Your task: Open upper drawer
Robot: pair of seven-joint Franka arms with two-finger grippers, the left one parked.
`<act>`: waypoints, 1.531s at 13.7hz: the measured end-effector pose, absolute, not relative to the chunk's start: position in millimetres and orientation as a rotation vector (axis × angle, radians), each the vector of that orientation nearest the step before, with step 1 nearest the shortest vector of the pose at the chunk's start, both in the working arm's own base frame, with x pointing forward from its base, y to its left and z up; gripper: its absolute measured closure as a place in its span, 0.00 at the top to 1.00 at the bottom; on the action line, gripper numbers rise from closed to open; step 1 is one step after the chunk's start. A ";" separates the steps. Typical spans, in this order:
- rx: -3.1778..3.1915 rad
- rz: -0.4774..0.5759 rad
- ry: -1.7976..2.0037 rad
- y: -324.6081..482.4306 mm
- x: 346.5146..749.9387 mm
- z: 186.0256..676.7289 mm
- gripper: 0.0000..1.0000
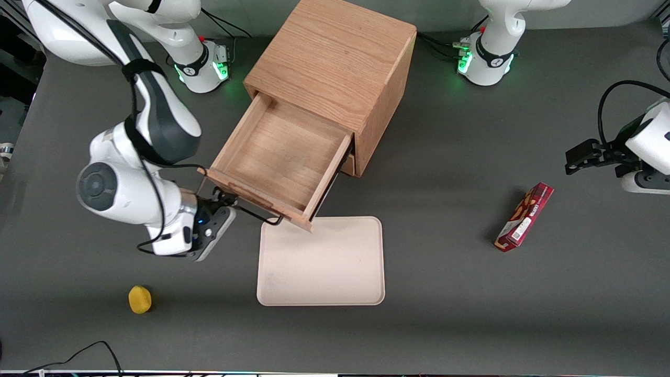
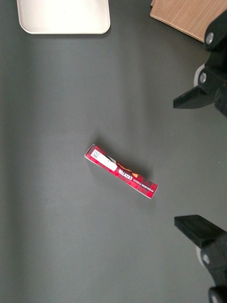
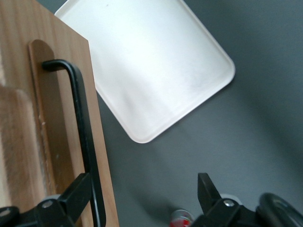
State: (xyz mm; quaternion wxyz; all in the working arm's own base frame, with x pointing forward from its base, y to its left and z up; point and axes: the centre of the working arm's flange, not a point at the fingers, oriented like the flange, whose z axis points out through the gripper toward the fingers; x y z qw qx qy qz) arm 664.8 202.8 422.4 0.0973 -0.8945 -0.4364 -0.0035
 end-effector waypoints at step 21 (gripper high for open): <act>-3.119 0.132 0.159 57.8 552.1 632.5 1.00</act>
